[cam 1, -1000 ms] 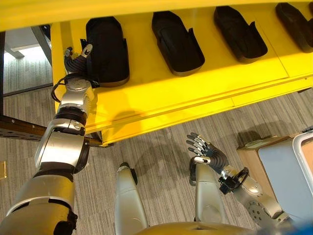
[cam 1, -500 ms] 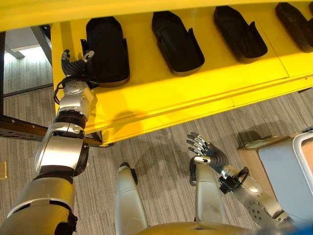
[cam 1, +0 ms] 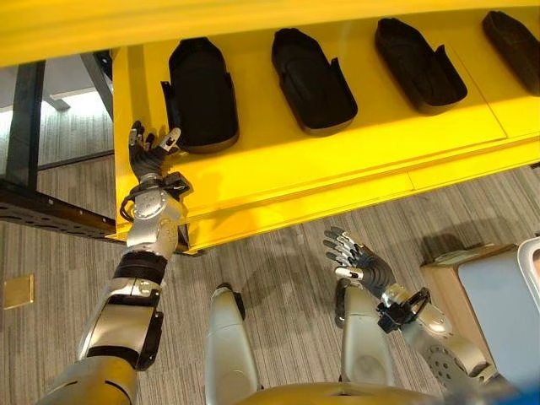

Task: Move parts from the plastic box to the shelf.

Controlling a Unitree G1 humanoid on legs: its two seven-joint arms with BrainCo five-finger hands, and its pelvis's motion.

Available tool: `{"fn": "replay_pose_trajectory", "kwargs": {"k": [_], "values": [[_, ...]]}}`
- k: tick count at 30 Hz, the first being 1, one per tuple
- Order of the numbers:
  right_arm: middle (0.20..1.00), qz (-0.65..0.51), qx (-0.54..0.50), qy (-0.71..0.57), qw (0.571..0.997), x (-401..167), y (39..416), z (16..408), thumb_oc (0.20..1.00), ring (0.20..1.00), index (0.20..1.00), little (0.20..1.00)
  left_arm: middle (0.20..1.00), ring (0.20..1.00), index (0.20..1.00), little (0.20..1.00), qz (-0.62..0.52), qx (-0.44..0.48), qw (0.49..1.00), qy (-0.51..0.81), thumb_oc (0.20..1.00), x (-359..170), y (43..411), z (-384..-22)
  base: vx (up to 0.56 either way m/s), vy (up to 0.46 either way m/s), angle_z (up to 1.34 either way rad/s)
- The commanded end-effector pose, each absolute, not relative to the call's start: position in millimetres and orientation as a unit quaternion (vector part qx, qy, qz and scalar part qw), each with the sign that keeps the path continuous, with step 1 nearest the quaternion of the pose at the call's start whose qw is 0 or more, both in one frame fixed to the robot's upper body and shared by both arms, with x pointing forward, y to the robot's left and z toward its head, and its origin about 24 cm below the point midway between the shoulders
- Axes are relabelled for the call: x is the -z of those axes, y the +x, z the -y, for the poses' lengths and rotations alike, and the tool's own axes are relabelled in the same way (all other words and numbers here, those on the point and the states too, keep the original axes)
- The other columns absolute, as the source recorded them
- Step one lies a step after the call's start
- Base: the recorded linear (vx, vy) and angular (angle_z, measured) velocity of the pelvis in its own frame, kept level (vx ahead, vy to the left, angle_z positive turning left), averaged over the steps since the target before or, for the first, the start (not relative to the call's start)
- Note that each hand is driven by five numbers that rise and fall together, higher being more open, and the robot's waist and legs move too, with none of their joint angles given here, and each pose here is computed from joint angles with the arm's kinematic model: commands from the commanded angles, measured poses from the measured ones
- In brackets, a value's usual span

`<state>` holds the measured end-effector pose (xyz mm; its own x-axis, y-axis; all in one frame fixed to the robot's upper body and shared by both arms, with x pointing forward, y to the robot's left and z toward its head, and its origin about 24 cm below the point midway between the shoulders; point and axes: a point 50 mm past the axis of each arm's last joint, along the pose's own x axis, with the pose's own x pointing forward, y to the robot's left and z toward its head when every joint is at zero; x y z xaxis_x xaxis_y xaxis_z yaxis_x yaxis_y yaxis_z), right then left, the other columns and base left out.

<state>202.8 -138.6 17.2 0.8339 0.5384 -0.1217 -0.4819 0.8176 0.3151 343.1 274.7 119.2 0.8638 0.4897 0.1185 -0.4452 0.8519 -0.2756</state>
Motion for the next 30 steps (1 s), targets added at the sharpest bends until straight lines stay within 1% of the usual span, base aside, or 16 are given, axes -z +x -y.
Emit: {"fn": "replay_pose_trajectory", "kwargs": {"k": [1, 7, 19, 30], "values": [[1.0, -0.05, -0.271, 0.153, 0.949, -37.0, 206.7, 138.0, 1.0, 1.0, 1.0, 1.0, 1.0, 1.0, 1.0, 1.0, 0.0, -0.244, 0.965, -0.091, 1.0, -71.7, 332.9, -268.7, 0.0, 0.0, 0.0], [1.0, -0.047, -0.269, 0.15, 0.95, -38.1, 207.5, 139.6, 1.0, 1.0, 1.0, 1.0, 1.0, 1.0, 1.0, 1.0, -0.002, -0.221, 0.972, -0.078, 1.0, -68.9, 331.8, -258.6, 0.0, 0.0, 0.0], [1.0, -0.052, -0.269, 0.15, 0.95, -36.7, 207.0, 140.8, 1.0, 1.0, 1.0, 1.0, 1.0, 1.0, 1.0, 1.0, -0.012, -0.213, 0.975, -0.063, 1.0, -67.1, 336.2, -254.5, 0.0, 0.0, 0.0], [1.0, -0.056, -0.266, 0.151, 0.95, -35.2, 205.8, 144.9, 1.0, 1.0, 1.0, 1.0, 1.0, 1.0, 1.0, 1.0, -0.011, -0.18, 0.984, -0.001, 1.0, -78.0, 346.6, -249.5, 0.0, 0.0, 0.0]]}}
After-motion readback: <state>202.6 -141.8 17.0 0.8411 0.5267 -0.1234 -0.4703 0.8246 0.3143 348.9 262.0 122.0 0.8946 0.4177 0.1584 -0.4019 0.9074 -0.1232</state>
